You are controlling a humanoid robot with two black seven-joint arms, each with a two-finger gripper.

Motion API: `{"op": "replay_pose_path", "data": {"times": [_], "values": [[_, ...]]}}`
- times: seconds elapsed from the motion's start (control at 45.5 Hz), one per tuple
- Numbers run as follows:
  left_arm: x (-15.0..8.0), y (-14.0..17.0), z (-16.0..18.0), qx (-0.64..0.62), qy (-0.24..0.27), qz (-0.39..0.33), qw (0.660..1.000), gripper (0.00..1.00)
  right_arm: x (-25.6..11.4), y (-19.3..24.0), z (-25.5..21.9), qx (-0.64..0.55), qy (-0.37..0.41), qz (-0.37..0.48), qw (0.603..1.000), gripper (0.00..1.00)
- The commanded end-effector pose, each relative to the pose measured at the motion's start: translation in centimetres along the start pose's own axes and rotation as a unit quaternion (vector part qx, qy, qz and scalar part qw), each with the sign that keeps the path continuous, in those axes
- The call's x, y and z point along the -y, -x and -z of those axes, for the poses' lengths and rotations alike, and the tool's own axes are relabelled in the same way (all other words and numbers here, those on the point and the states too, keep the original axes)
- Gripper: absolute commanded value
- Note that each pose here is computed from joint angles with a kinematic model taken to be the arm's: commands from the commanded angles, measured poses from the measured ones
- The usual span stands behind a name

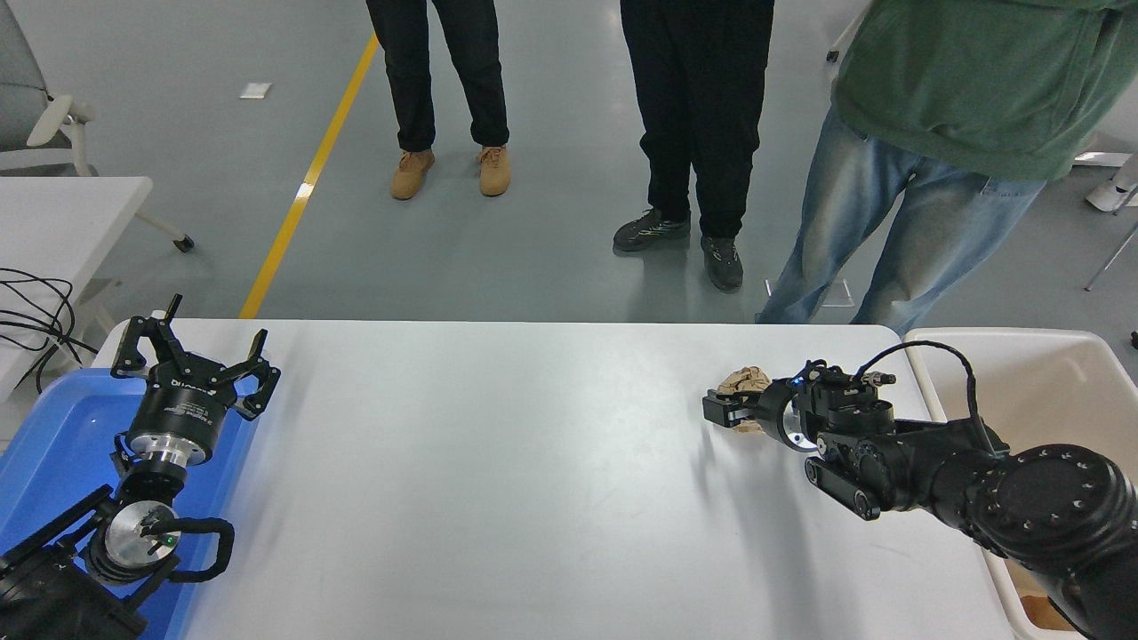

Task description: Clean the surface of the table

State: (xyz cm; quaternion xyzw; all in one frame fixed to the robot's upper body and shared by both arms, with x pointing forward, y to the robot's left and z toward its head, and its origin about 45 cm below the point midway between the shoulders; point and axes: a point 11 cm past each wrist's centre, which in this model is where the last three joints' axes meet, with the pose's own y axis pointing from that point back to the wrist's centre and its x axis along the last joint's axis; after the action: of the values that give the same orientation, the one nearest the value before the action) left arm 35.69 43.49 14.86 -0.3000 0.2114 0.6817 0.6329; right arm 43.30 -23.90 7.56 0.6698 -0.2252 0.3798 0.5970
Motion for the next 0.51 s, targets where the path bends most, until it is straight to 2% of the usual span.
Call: {"op": "replay_pose_path", "data": {"times": [0.0, 0.198, 0.242, 0.308, 0.418, 0.44, 0.484], "values": [[0.0, 0.0, 0.0, 0.000, 0.000, 0.000, 1.000, 0.99, 0.0, 0.5, -0.8, -0.005, 0.012, -0.001, 1.000, 0.97], [0.0, 0.0, 0.0, 0.000, 0.000, 0.000, 1.000, 0.99, -0.1, 0.6, -1.9, -0.024, 0.026, -0.003, 0.999, 0.84], [0.0, 0.0, 0.0, 0.000, 0.000, 0.000, 1.000, 0.99, -0.2, 0.7, -2.1, -0.026, 0.029, -0.003, 0.999, 0.78], [0.0, 0.0, 0.0, 0.000, 0.000, 0.000, 1.000, 0.99, -0.2, 0.7, -2.3, -0.026, 0.032, -0.004, 0.999, 0.73], [0.0, 0.0, 0.0, 0.000, 0.000, 0.000, 1.000, 0.99, -0.2, 0.8, -2.2, -0.025, 0.026, 0.000, 0.999, 0.58], [0.0, 0.0, 0.1, -0.001, 0.000, 0.000, 1.000, 0.99, -0.2, 0.8, -2.2, -0.025, 0.024, 0.001, 0.999, 0.53], [0.0, 0.0, 0.0, 0.000, 0.000, 0.000, 1.000, 0.99, -0.2, 0.9, -2.1, -0.022, 0.022, 0.005, 1.000, 0.37]]}}
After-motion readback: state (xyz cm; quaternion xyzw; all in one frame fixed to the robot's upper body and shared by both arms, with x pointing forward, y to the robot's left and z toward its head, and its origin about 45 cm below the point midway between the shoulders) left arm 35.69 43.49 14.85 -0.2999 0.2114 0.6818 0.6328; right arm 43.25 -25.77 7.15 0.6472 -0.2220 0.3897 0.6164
